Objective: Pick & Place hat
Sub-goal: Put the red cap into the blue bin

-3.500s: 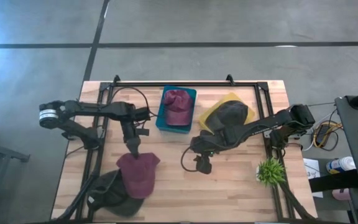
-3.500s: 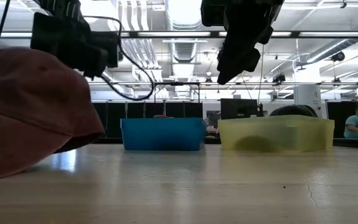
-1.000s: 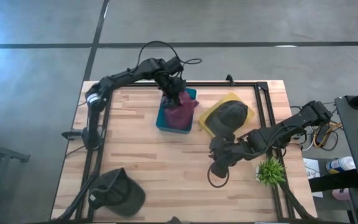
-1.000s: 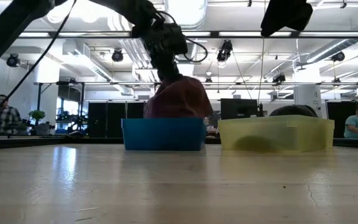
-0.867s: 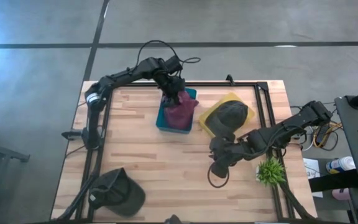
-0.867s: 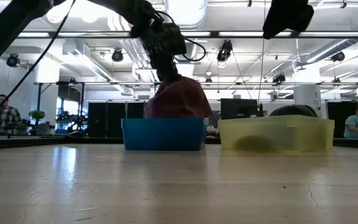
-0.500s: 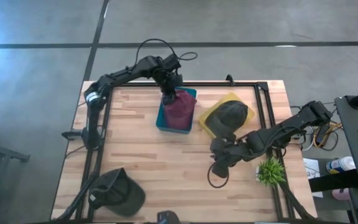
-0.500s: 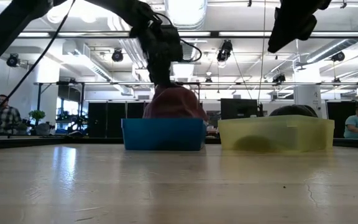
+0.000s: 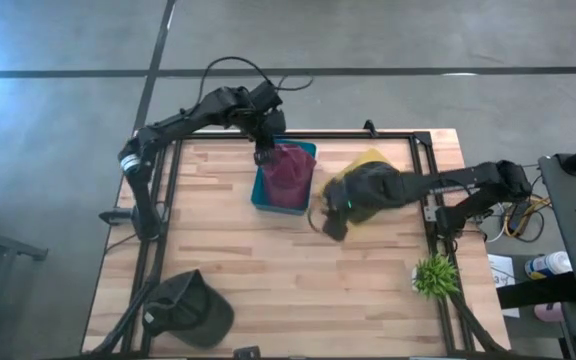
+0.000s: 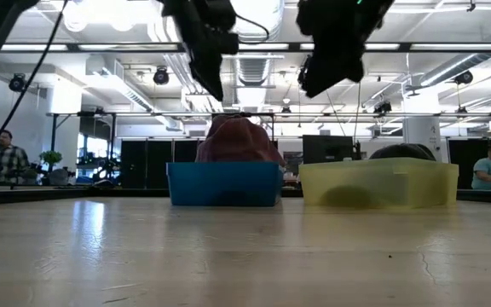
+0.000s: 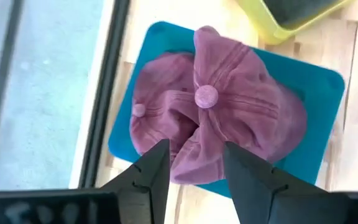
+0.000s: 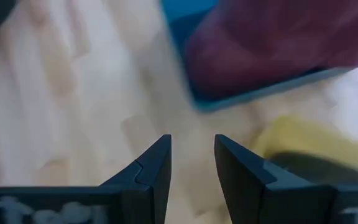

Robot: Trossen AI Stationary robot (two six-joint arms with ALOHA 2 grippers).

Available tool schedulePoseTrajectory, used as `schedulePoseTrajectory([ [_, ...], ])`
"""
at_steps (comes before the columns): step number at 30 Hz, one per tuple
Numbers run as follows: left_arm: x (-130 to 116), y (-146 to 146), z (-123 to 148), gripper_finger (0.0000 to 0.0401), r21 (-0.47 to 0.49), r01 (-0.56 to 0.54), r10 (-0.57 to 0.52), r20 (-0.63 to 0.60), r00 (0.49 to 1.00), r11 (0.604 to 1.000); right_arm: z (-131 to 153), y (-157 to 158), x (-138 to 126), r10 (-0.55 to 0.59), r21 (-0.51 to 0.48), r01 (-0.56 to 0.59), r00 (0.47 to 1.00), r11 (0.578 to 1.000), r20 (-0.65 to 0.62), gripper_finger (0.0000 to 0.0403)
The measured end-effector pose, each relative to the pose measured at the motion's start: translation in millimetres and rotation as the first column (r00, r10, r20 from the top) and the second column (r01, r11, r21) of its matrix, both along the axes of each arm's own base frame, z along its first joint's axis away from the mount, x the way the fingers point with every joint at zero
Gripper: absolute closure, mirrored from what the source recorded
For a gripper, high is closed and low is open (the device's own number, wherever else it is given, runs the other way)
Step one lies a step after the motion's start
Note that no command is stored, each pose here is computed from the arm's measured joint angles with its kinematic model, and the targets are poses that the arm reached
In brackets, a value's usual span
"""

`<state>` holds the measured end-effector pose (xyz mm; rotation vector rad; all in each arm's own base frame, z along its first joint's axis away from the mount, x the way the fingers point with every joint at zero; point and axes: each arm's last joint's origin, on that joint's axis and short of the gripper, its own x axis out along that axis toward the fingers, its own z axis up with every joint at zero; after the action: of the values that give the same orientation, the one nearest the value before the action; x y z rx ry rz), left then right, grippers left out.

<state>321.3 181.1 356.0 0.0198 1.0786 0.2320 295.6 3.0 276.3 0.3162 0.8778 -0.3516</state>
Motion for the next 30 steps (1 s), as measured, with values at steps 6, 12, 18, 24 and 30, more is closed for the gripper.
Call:
schedulePoseTrajectory([
  [6,-26.6,-13.0,22.9,0.0259,0.018,-0.059,0.058,0.033,0.998,0.998,-9.0,-54.4,13.0,-0.048,-0.086,0.049,0.999,0.995,0.021,0.0303],
  [12,-38.0,-8.3,-18.6,0.0259,-0.025,-0.082,0.080,-0.061,0.995,0.996,-34.9,-90.5,28.3,-0.072,-0.181,0.066,0.997,0.981,-0.026,0.0313],
  [18,-32.9,4.3,-71.8,0.0259,0.005,-0.088,0.088,-0.021,0.996,0.996,-64.0,-118.8,41.3,-0.112,-0.203,0.100,0.993,0.974,-0.048,0.0312],
  [24,-29.1,10.1,-103.5,0.0259,0.035,-0.076,0.073,0.070,0.995,0.997,-82.9,-132.1,52.4,-0.111,-0.229,0.101,0.993,0.968,-0.031,0.0311],
  [30,-29.8,10.6,-126.8,0.0259,0.033,-0.043,0.039,0.104,0.994,0.999,-100.4,-135.3,60.9,-0.075,-0.256,0.059,0.996,0.965,-0.050,0.0317],
])
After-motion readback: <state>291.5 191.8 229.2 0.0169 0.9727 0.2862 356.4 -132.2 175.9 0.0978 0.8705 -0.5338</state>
